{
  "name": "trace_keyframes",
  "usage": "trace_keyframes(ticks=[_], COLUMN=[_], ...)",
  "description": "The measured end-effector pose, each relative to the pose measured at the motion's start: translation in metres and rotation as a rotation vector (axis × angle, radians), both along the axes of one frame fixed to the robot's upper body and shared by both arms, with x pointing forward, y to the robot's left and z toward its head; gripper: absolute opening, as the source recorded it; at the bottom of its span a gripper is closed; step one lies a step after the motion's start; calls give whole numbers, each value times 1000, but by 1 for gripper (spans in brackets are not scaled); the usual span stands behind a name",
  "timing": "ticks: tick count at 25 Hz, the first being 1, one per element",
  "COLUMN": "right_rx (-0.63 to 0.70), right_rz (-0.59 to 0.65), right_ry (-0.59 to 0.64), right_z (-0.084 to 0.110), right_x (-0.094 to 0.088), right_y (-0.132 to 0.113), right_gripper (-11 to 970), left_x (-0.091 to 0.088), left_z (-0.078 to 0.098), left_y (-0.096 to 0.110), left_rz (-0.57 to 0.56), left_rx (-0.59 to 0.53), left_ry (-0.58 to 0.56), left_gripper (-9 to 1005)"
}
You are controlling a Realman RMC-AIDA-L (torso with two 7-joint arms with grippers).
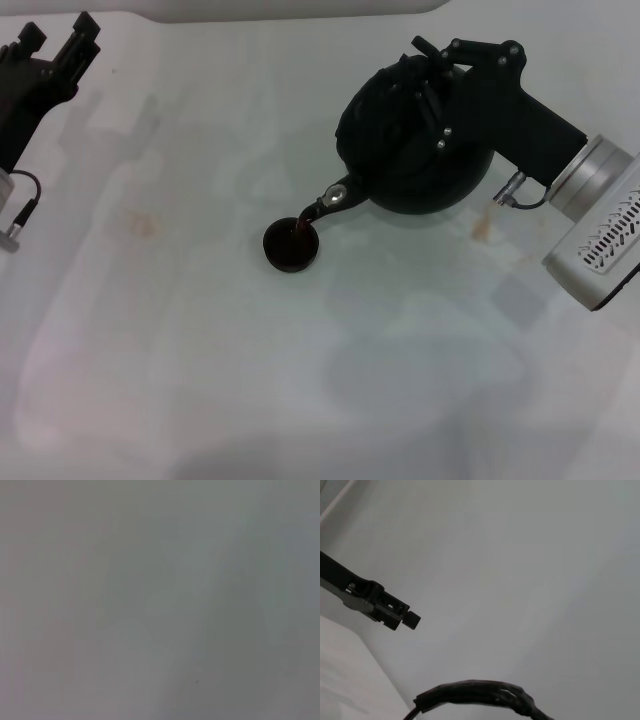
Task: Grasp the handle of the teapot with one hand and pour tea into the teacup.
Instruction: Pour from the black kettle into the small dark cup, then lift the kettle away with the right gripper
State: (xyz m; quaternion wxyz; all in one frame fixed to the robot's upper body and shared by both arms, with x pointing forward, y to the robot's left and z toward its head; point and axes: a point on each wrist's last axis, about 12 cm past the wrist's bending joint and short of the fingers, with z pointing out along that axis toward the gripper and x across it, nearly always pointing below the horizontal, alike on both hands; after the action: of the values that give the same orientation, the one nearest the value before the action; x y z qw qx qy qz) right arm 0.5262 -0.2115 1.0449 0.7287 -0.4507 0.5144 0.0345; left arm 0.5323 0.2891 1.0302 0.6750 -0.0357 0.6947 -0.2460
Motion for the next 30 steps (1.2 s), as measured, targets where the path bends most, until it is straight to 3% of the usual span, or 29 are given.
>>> trace_keyframes(ticks=[30], right_rx=[-26], right_rz=[-1], right_ry=[-31], right_z=[1], right_x=[0], right_y=[1], right_gripper=[118], left_x=[0], left_z=[0], left_y=[0], left_rz=[0], left_rx=[-5], left_ry=[0], left_gripper=[819])
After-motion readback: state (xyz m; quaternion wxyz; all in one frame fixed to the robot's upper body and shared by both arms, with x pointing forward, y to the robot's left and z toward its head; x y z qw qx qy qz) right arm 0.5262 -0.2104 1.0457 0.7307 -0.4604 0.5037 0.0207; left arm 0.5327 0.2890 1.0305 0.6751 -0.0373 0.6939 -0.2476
